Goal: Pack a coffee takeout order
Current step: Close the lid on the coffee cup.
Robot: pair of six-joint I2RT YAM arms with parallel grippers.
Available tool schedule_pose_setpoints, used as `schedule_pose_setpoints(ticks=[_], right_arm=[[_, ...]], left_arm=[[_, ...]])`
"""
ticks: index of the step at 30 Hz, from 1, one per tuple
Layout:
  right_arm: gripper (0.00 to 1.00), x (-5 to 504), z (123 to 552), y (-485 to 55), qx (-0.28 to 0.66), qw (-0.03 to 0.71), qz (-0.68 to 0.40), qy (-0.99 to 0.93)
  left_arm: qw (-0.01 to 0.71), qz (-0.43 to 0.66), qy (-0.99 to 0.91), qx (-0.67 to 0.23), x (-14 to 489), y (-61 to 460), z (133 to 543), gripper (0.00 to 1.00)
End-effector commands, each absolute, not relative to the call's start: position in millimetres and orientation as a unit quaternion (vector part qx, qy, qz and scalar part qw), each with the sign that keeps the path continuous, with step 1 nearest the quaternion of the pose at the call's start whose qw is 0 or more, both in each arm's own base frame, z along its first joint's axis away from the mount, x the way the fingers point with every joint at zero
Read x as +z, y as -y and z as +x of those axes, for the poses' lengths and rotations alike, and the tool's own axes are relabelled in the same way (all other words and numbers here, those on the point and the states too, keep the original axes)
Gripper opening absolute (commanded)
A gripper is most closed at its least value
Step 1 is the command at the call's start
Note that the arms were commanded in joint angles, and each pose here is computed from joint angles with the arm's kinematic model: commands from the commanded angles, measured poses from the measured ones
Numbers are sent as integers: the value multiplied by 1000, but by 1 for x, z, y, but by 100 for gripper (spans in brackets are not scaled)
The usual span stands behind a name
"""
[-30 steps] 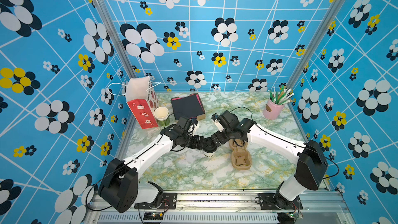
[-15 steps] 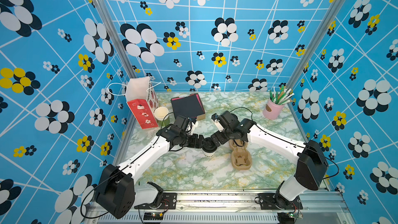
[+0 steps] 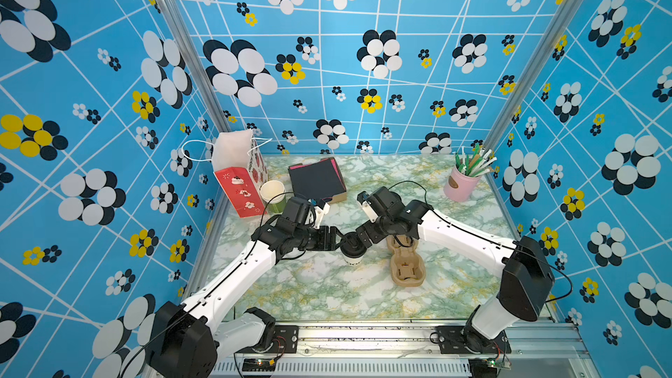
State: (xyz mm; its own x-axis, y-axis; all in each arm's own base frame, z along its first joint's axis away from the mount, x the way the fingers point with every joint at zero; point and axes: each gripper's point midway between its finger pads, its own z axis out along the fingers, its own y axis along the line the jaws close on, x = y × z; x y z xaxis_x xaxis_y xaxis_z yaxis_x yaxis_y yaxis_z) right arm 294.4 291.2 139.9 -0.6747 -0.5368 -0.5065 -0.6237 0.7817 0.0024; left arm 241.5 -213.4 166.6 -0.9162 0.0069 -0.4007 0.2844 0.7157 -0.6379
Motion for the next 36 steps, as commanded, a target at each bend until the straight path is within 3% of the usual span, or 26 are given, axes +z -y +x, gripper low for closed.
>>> schedule_pose_setpoints(ticks=[1, 12, 23, 28, 36], right_arm=[[99, 134, 286, -281, 70, 218, -330, -916], [99, 157, 286, -290, 95, 231, -339, -907], [99, 148, 286, -293, 91, 216, -348, -908], [99, 145, 291, -292, 78, 215, -348, -909], [99, 136, 290, -293, 75, 201, -350, -912]], left_arm=[[185, 78, -904, -378, 164, 216, 245, 75], [169, 79, -907, -378, 152, 218, 239, 64], [142, 80, -909, -383, 133, 226, 227, 52], [125, 83, -912, -382, 121, 228, 225, 40], [118, 84, -914, -379, 111, 230, 228, 37]])
